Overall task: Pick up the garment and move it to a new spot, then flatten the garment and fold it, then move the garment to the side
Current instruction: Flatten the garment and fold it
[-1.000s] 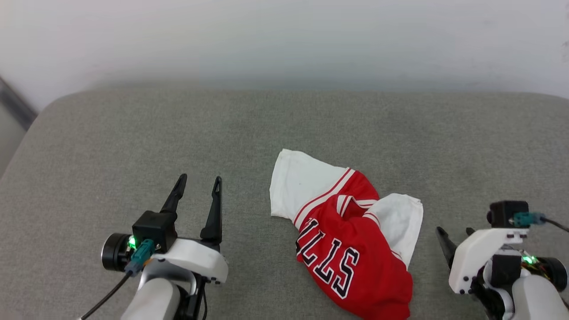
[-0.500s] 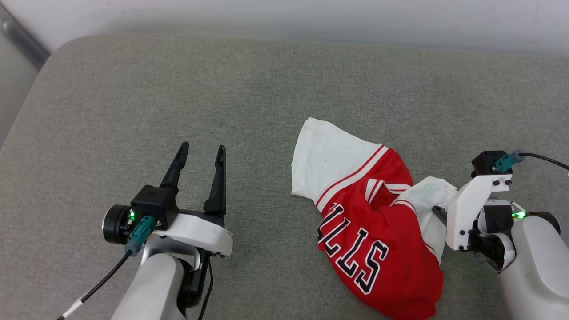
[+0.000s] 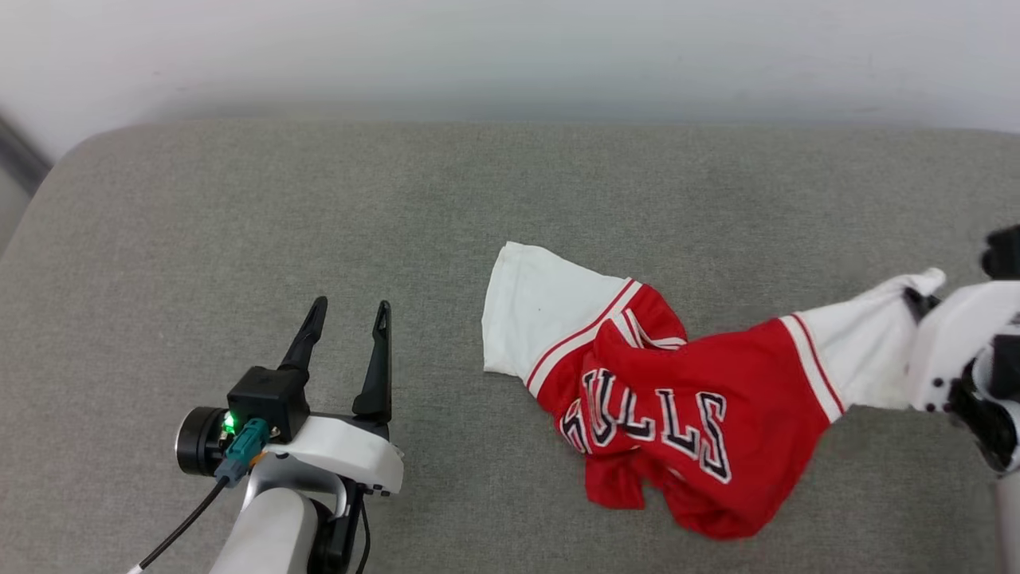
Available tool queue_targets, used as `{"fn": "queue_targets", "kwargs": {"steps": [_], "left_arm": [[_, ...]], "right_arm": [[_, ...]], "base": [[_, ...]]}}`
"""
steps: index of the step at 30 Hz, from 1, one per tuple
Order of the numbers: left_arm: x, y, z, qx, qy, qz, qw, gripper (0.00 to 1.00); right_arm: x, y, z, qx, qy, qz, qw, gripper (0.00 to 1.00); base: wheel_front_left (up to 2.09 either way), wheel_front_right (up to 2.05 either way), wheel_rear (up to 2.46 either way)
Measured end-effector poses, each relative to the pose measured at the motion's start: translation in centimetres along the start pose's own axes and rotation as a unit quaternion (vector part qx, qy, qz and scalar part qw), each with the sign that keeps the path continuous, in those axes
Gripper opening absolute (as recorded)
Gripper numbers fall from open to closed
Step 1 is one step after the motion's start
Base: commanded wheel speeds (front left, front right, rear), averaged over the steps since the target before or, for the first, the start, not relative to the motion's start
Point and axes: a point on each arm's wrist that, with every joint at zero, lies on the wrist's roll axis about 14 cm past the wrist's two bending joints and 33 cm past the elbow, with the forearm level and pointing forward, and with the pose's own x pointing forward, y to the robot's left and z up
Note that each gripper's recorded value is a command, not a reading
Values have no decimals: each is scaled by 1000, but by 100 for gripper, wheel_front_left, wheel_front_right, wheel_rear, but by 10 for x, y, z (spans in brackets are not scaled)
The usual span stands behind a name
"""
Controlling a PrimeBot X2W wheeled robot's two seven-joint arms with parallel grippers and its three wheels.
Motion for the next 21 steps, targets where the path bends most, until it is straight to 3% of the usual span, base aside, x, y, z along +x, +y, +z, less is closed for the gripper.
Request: {"fn": "queue_targets", "kwargs": {"steps": [3,6,11,12,13,14,17,21], "left_arm": [[0,-6,3,-2,-4,-7,1000,100],[-3,-10,3,-5,-4,-10,1000,100],[-4,-9,2,-3,-2,-10,1000,100],[-5,-8,1,-2,0,-9,1000,100],[-6,-8,-1,-2,3,-8,1000,100],[-8,-6,-3,-1,6,-7,1000,100],[-12,-4,-3,2,8,-4,1000,100],[-22,-2,-6,2,14,1,1000,100]], "right_arm": [[-20,-41,-20,39,7,-55,998,0],[-41,-68,-72,85,56,-99,990,0],[-66,-74,-160,153,143,-133,969,1],[-67,-73,-164,164,136,-136,967,35],[-67,-73,-166,169,131,-138,967,87],[-66,-73,-166,171,122,-139,968,100],[-66,-73,-154,173,72,-144,972,100],[-70,-81,-107,156,-51,-152,975,100]], "base": [[0,0,0],[0,0,0],[0,0,0],[0,0,0],[0,0,0],[0,0,0],[0,0,0],[0,0,0]]}}
